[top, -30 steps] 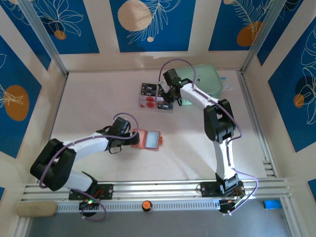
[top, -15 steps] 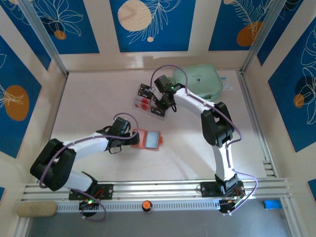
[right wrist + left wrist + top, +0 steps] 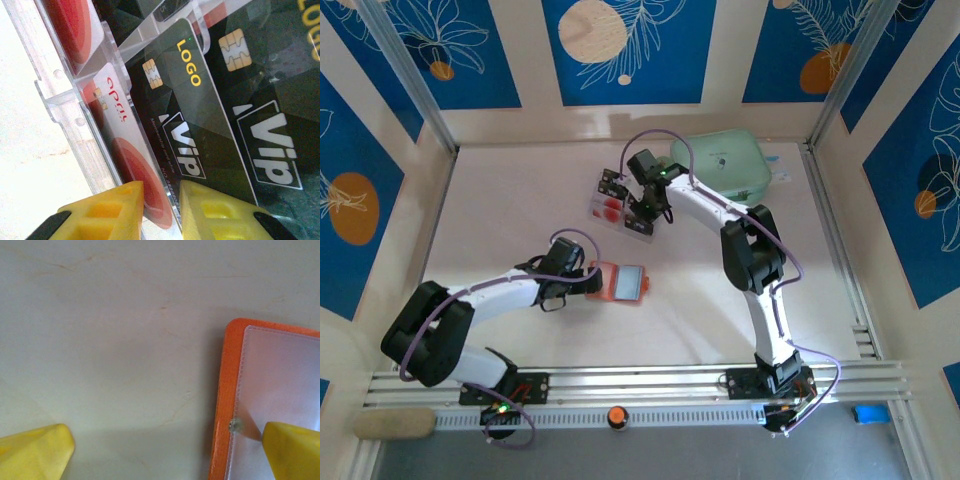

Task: Put the credit cards into the card holder

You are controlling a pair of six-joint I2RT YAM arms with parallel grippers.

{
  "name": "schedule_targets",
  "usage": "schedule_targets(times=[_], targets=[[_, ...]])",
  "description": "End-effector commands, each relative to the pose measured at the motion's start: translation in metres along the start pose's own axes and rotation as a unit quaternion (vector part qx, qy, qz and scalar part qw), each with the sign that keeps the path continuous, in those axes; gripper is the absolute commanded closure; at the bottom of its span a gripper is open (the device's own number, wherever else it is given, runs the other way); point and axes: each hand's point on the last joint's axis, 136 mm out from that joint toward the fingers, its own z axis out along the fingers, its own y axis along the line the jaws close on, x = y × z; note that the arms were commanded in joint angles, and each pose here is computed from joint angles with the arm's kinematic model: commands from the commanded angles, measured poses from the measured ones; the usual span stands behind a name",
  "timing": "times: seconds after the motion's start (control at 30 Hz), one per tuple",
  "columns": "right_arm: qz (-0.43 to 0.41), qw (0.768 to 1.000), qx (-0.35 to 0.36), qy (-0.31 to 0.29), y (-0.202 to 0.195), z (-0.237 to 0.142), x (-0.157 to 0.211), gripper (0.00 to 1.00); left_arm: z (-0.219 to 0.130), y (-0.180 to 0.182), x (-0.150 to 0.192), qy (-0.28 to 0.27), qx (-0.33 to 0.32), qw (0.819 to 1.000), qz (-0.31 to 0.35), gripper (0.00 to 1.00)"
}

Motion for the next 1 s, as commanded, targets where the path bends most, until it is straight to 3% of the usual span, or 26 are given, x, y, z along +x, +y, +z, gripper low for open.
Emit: schedule_targets(times=[0.0, 0.4, 0.83, 0.97], targets=[[-0.008, 1.0, -0.016, 0.015, 0.008, 0.007, 0.002, 0.75, 0.008, 0.025, 0.042, 0.068, -0.041, 0.997, -0.001, 0.0], [-0.017, 1.0, -0.007, 0.003, 0.007, -0.004, -0.006, 0.79, 0.008, 0.025, 0.043, 0.07, -0.04, 0.997, -0.002, 0.0], [-0.034, 0.999, 0.0, -0.021, 0.009, -0.029, -0.012, 1.0, 0.007, 0.025, 0.042, 0.068, -0.04, 0.997, -0.005, 0.0], [-0.04, 0.999, 0.002, -0.033, 0.01, -0.043, -0.016, 1.0, 0.005, 0.025, 0.042, 0.067, -0.04, 0.997, -0.008, 0.0]])
